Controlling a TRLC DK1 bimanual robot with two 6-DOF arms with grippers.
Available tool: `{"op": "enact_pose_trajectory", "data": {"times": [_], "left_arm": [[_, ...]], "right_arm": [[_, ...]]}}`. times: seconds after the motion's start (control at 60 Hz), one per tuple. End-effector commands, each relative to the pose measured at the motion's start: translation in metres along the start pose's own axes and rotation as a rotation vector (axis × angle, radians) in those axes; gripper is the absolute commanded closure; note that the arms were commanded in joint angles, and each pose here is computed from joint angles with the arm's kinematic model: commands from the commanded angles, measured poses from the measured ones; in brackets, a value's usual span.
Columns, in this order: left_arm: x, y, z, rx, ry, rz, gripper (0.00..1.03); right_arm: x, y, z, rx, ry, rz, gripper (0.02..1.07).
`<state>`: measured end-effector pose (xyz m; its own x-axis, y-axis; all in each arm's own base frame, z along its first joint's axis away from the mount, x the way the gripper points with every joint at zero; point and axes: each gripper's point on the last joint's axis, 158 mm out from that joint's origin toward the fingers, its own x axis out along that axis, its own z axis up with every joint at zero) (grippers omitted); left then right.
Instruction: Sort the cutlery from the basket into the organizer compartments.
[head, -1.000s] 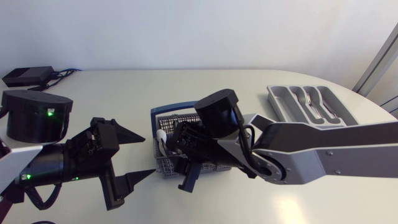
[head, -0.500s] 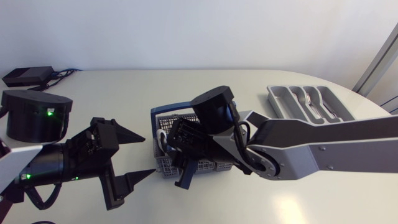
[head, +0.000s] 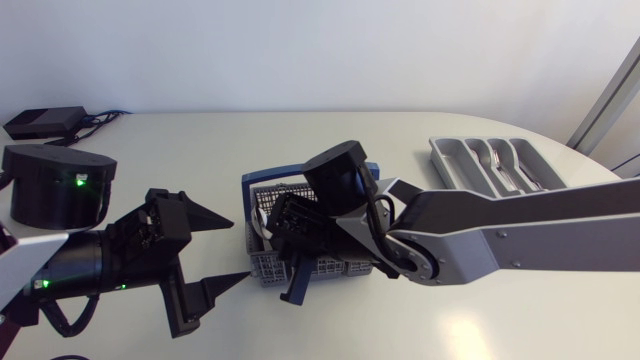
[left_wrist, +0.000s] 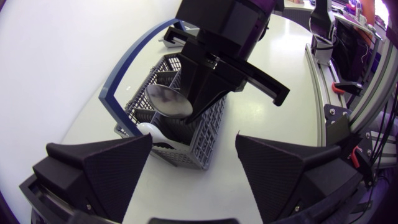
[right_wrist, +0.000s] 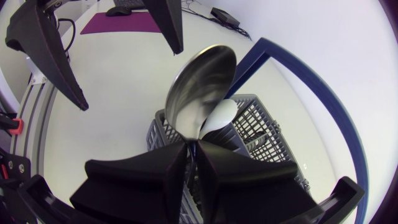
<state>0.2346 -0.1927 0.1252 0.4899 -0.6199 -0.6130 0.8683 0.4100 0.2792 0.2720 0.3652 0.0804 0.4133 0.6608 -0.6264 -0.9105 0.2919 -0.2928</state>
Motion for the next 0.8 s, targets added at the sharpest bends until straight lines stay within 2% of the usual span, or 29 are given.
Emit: {"op": "enact_pose_trajectory", "data": {"times": [0.0,0.533,0.783], "left_arm": [[0.005,-0.008,-0.011,-0.015,0.018,-0.024,0.11],[0.006,-0.01,-0.015,-0.019,0.02,-0.027,0.11],[0.006,-0.008,-0.01,-0.029,0.006,-0.02,0.11]], "right_arm": [[-0.002,-0.001,0.004,-0.002,-0.004,0.004,1.01],[-0.023,0.003,0.017,-0.019,-0.052,-0.021,1.01],[-0.064,0.002,0.045,-0.043,-0.127,-0.077,1.01]]}}
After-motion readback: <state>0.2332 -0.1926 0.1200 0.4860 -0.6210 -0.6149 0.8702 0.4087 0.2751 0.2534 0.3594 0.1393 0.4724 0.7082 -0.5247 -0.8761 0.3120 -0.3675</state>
